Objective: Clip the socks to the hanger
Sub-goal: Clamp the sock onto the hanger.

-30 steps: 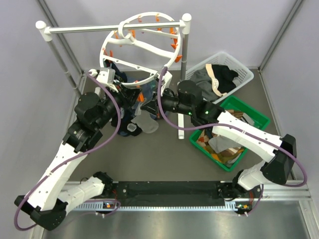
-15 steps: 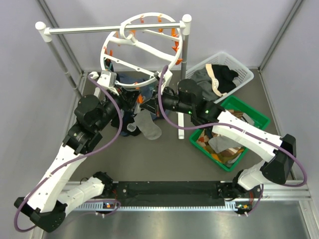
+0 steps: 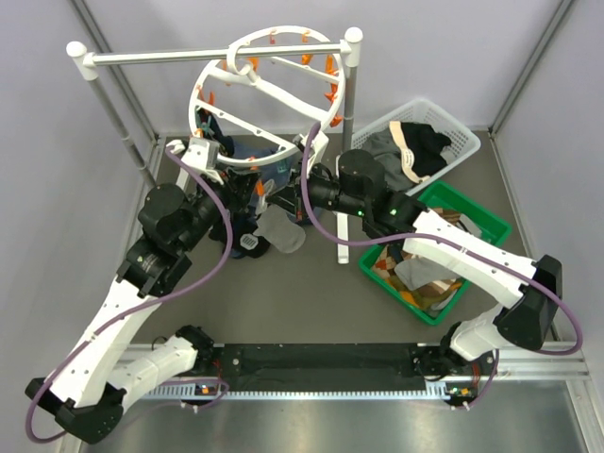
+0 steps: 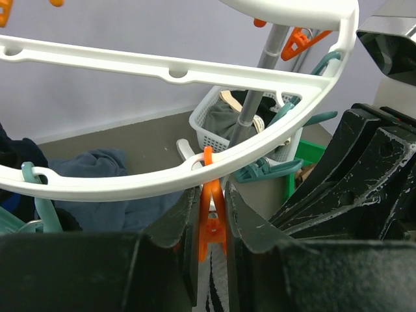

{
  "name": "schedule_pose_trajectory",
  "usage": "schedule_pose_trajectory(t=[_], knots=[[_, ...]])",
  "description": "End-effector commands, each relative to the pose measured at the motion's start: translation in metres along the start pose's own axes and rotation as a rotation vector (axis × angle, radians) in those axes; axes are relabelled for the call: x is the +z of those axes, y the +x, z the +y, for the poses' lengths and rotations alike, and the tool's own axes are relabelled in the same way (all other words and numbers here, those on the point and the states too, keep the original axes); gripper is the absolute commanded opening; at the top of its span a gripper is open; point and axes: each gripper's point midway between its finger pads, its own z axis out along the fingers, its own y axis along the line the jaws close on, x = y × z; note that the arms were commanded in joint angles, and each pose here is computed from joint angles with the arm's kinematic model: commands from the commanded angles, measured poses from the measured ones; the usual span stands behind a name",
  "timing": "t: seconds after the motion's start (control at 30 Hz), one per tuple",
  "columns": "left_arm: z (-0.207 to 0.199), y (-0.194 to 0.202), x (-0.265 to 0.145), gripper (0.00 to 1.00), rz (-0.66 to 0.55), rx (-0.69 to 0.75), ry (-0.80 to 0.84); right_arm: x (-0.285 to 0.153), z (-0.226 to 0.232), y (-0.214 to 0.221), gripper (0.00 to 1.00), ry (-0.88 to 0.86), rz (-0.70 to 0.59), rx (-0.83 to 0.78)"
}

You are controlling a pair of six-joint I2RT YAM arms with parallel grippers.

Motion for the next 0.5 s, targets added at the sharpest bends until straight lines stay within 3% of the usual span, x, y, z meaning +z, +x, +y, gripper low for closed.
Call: schedule_pose_trajectory(t=[0.0,0.47], knots=[[0.002,-0.019,-0.005,0.0,-0.075,0.029,-0.013,-0.014,0.02,-0.035,0.0,-0.04,-0.095,-0.024],[-0.01,-0.018,-0.001,0.0,-0.078,-0.018,0.047,-0.01,0.021,-0.038,0.0,-0.047,-0.105,-0.021]])
